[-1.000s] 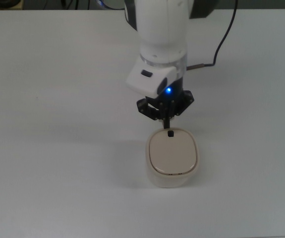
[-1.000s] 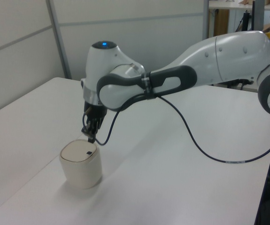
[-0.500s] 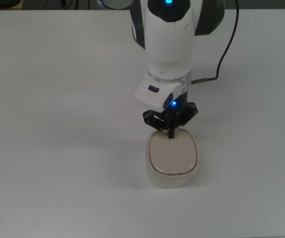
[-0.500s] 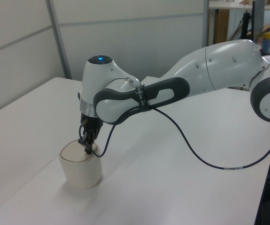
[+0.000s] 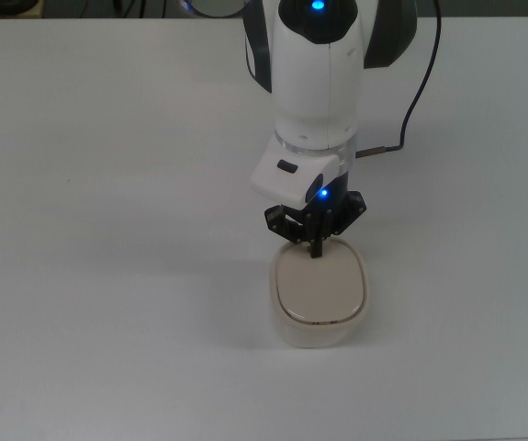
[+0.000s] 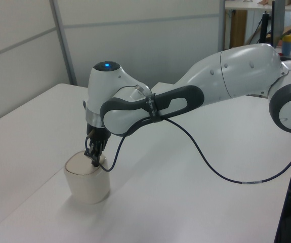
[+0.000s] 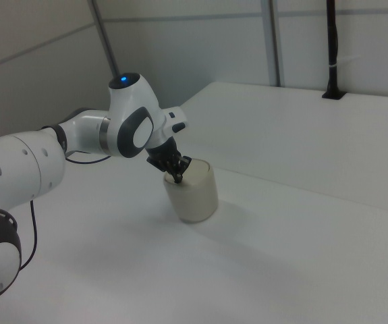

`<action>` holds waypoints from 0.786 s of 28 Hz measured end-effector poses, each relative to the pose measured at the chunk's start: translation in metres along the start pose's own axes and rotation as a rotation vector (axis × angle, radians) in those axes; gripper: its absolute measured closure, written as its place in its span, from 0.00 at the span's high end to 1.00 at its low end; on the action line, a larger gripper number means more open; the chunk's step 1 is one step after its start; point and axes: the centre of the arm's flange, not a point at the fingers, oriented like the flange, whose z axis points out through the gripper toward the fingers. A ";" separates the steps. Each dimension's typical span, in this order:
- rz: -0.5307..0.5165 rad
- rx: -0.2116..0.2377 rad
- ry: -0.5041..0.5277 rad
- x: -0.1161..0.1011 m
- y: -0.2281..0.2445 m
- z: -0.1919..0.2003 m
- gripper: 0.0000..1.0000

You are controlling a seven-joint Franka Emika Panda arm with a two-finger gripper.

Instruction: Open the trash can

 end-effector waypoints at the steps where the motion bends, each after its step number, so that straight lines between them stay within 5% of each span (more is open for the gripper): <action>1: 0.002 0.000 0.002 0.001 0.000 -0.001 0.01; 11: 0.048 0.022 0.074 0.009 0.010 -0.056 0.01; 22: 0.086 0.027 0.048 -0.006 0.031 -0.141 0.01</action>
